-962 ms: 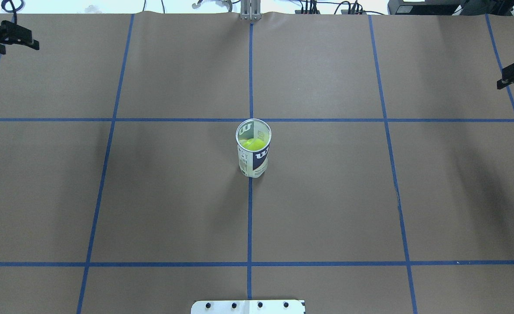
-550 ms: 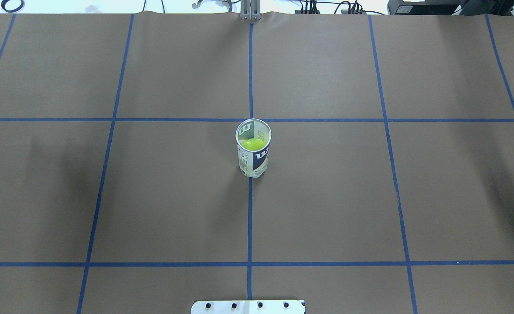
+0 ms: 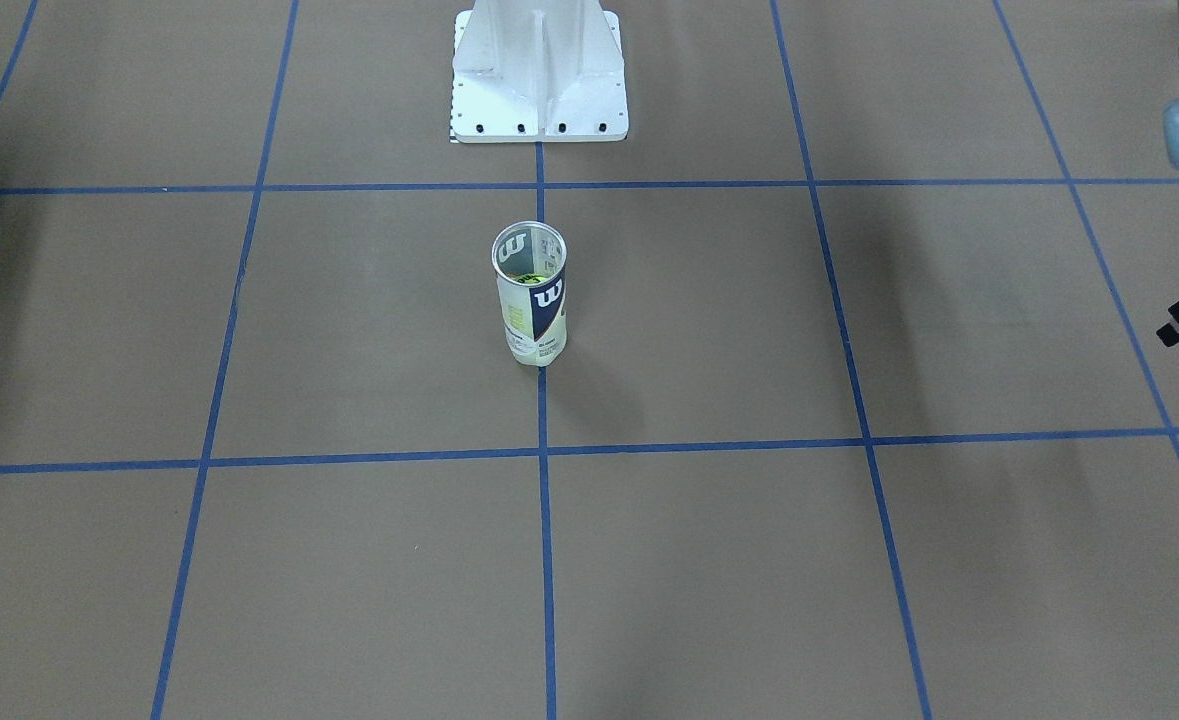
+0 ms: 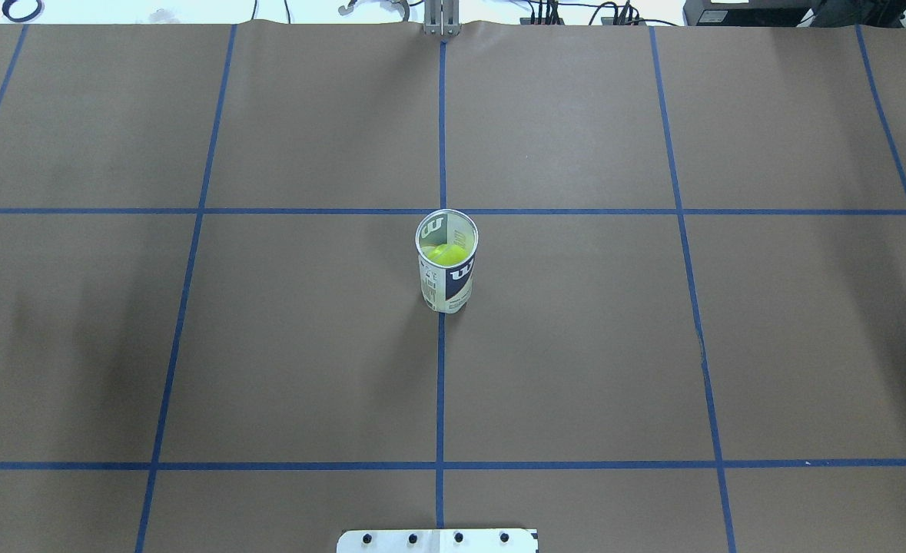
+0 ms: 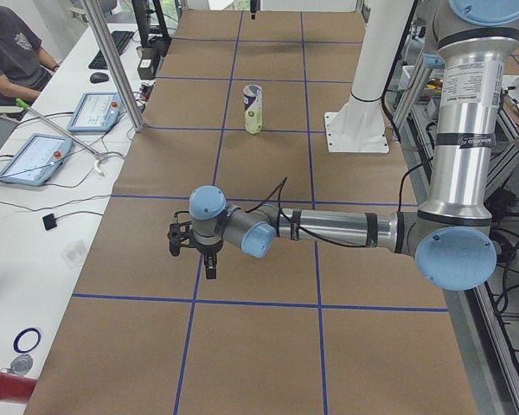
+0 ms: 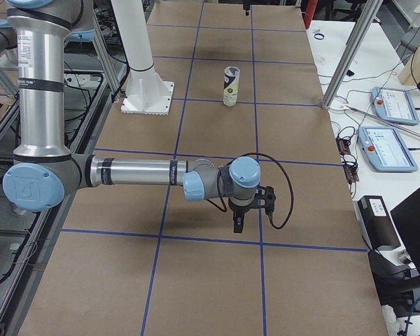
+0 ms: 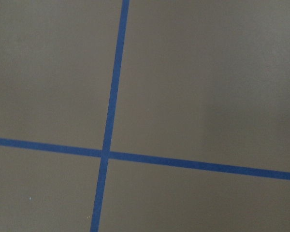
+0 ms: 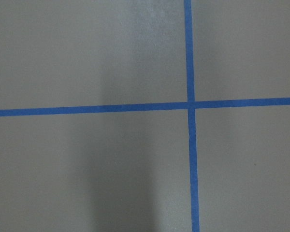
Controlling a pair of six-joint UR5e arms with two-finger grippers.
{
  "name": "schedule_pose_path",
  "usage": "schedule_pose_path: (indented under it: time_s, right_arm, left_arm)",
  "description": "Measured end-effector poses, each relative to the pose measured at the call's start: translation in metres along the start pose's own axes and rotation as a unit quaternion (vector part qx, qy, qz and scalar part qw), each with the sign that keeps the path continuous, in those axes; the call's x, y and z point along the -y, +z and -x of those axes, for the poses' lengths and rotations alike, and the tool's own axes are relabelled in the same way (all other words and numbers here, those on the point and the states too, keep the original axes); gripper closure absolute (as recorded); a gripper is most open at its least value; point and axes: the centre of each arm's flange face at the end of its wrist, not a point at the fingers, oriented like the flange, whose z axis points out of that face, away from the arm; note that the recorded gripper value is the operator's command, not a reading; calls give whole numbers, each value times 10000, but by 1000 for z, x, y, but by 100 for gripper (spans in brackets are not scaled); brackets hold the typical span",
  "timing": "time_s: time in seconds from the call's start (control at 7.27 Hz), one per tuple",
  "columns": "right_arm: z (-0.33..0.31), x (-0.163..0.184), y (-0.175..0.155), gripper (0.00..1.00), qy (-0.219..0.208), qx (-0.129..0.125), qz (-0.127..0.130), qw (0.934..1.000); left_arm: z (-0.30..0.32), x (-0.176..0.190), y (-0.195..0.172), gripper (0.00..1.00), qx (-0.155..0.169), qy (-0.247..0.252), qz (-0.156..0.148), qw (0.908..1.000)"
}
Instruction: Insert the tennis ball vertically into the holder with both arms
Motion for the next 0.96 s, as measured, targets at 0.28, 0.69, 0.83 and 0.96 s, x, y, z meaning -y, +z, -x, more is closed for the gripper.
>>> schedule_pose_path:
  time_s: [0.28,0.69,0.83,0.96]
  right_arm:
    - [13,23,-10,1,-79,-218,187,9996]
    - [19,30,-14,1,-148,-288,233,9992]
    - [18,29,-14,1,-144,-292,241,9992]
    - [17,29,-13,1,-135,-294,252,9992]
  left_arm:
    - [-2,-7,-18,0,57,59,219,9997]
    - [45,-59,-33,0,143,909,316,9953]
    - [65,-70,-36,0,167,1107,331,9932]
    - [75,-75,-38,0,182,1111,333,9931]
